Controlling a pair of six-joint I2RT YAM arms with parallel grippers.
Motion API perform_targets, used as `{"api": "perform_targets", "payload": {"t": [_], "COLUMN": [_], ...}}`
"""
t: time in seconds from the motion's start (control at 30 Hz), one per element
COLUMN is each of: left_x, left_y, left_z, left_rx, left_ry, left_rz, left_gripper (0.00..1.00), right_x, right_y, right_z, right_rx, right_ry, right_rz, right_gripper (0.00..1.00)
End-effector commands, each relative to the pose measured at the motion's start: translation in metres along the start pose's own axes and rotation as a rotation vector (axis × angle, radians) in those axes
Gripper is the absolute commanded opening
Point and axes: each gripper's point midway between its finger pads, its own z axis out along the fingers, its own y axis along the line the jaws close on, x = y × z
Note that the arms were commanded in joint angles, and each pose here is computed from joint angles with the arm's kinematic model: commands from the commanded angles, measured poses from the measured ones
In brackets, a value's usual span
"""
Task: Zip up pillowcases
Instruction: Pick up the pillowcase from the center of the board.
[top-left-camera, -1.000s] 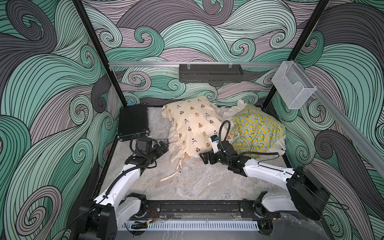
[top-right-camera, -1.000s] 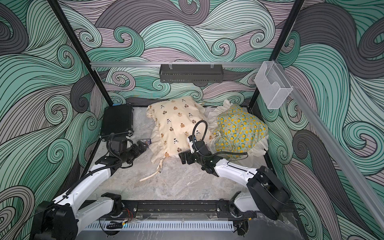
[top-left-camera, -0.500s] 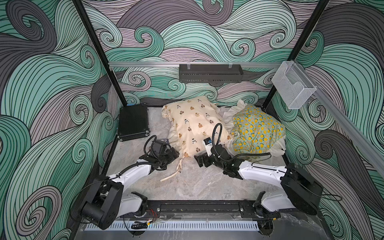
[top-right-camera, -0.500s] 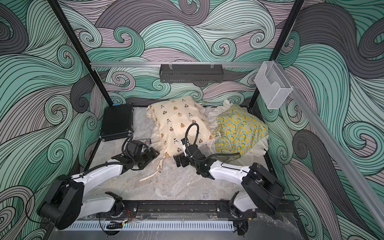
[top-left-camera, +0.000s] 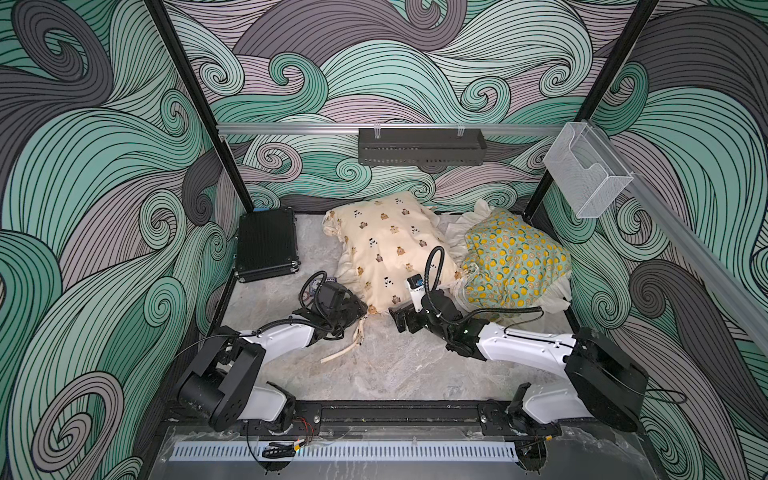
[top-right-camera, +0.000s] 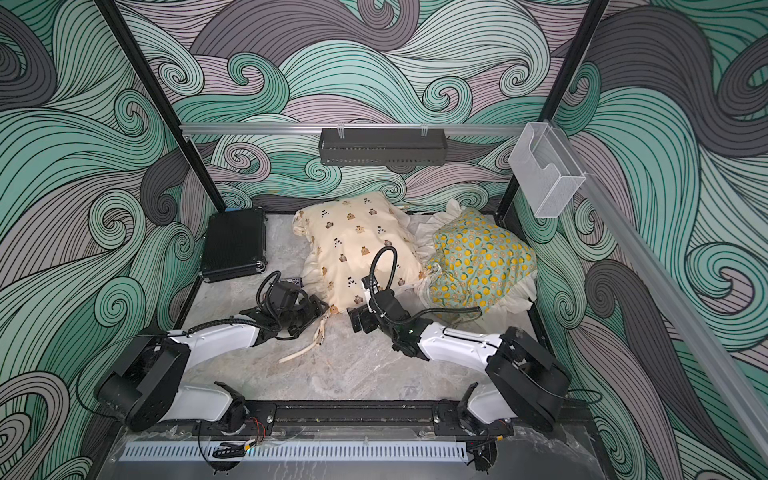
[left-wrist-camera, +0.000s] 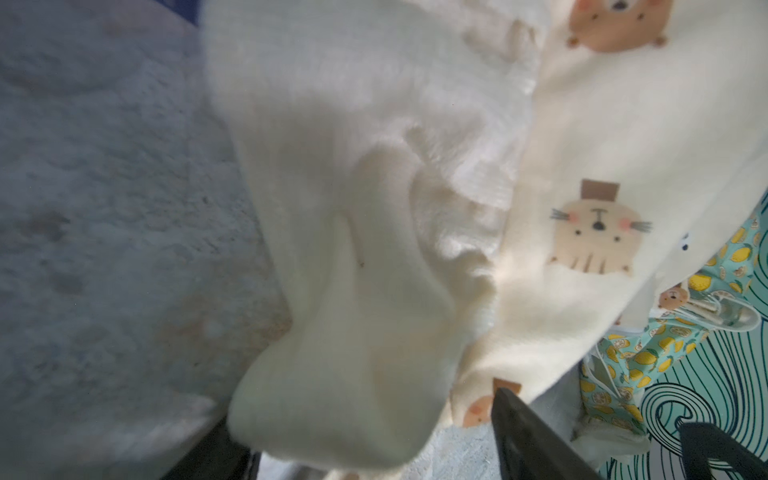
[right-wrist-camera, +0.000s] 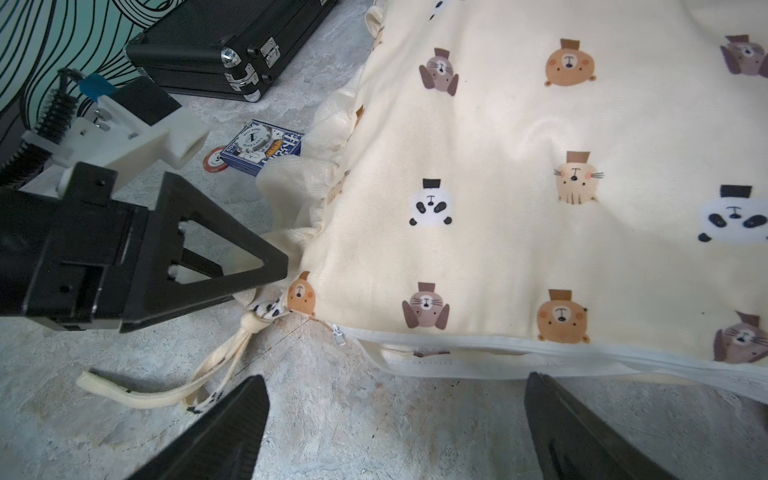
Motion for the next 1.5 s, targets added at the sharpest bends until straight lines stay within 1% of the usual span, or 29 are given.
{"api": "perform_targets", "payload": {"t": [0.0,0.07,0.17,0.3,0.4,0.63,0.83,1.0,1.17,1.37,1.47], "left_x": [-0.013,-0.014,-0.014,-0.014,-0.015,-0.014,-0.016,-0.017,-0.018,-0.02,-0.021], "left_y": [-0.024,-0.027,-0.027,-0.035,-0.034,-0.038,-0.041,-0.042,-0.047,-0.049,-0.052], "left_z": [0.001,0.001,0.01,0.014,0.016,0.023,0.025,0.023,0.018,0.007,0.0], "left_rx": [0.06,0.064,0.059,0.07,0.054,0.054,0.053,0.046,0.037,0.034,0.038], "left_ry": [-0.057,-0.075,-0.073,-0.077,-0.086,-0.086,-0.093,-0.098,-0.087,-0.1,-0.104], "left_rz": [0.001,0.007,0.009,0.017,0.02,0.03,0.038,0.045,0.059,0.08,0.087], "left_gripper": [0.8,0.79,0.77,0.7,0.66,0.46,0.26,0.12,0.01,0.0,0.0], "right_x": [-0.011,-0.012,-0.011,-0.012,-0.012,-0.013,-0.012,-0.01,-0.009,-0.008,-0.005], "right_y": [0.001,0.0,-0.001,-0.001,-0.002,-0.003,-0.005,-0.006,-0.006,-0.007,-0.01], "right_z": [-0.005,-0.005,-0.005,-0.006,-0.006,-0.007,-0.007,-0.005,-0.003,-0.004,-0.005], "right_rx": [0.008,0.011,0.016,0.017,0.023,0.027,0.036,0.042,0.047,0.048,0.065], "right_ry": [-0.043,-0.044,-0.044,-0.049,-0.051,-0.052,-0.051,-0.046,-0.036,-0.032,-0.022], "right_rz": [-0.01,-0.013,-0.013,-0.017,-0.021,-0.029,-0.035,-0.033,-0.037,-0.034,-0.012], "right_gripper": [0.99,0.99,0.99,0.99,0.99,0.99,0.99,0.99,0.99,0.99,0.99]}}
